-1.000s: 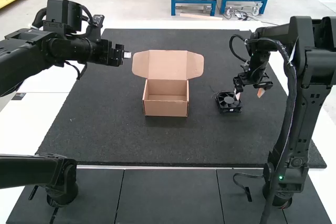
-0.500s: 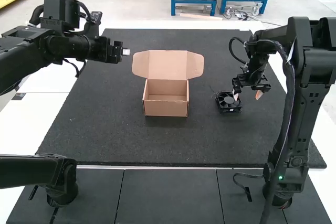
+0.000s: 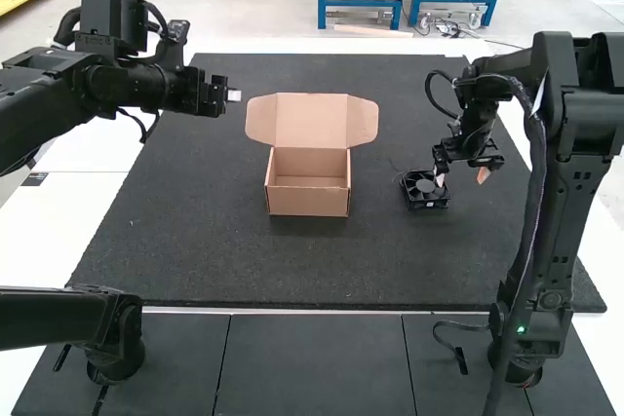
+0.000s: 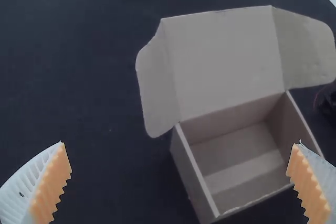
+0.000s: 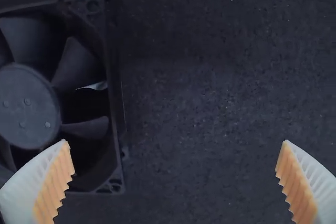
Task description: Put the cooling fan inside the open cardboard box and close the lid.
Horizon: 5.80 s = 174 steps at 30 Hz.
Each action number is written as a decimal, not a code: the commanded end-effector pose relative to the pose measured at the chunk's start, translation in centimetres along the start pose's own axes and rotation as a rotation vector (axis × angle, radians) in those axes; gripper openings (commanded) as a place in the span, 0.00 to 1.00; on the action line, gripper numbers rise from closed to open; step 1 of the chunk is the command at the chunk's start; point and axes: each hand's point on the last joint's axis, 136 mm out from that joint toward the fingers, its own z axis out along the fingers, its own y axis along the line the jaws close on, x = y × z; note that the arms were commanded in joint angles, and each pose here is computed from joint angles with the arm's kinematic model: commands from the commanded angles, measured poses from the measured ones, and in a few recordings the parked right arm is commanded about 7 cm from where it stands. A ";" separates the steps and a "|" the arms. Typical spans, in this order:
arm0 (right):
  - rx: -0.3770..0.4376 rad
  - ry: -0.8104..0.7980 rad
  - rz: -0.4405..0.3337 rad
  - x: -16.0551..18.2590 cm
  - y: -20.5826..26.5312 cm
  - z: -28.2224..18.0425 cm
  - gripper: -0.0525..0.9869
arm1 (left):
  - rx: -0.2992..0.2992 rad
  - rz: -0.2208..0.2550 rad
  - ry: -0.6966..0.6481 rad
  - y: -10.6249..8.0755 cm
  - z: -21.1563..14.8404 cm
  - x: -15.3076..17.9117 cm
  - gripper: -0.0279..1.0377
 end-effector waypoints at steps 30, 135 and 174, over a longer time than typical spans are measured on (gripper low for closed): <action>0.008 0.095 0.024 1.1 0.3 3.8 0.69 | -0.045 -0.024 -0.045 1.6 -1.4 -1.9 0.93; -0.628 -0.220 0.205 2.5 31.7 -18.4 0.03 | -0.122 0.020 -0.062 4.0 -0.6 -1.8 0.93; -0.475 -0.146 0.330 -1.6 29.3 -11.0 0.03 | -0.128 0.025 -0.092 4.2 -0.4 -2.5 0.93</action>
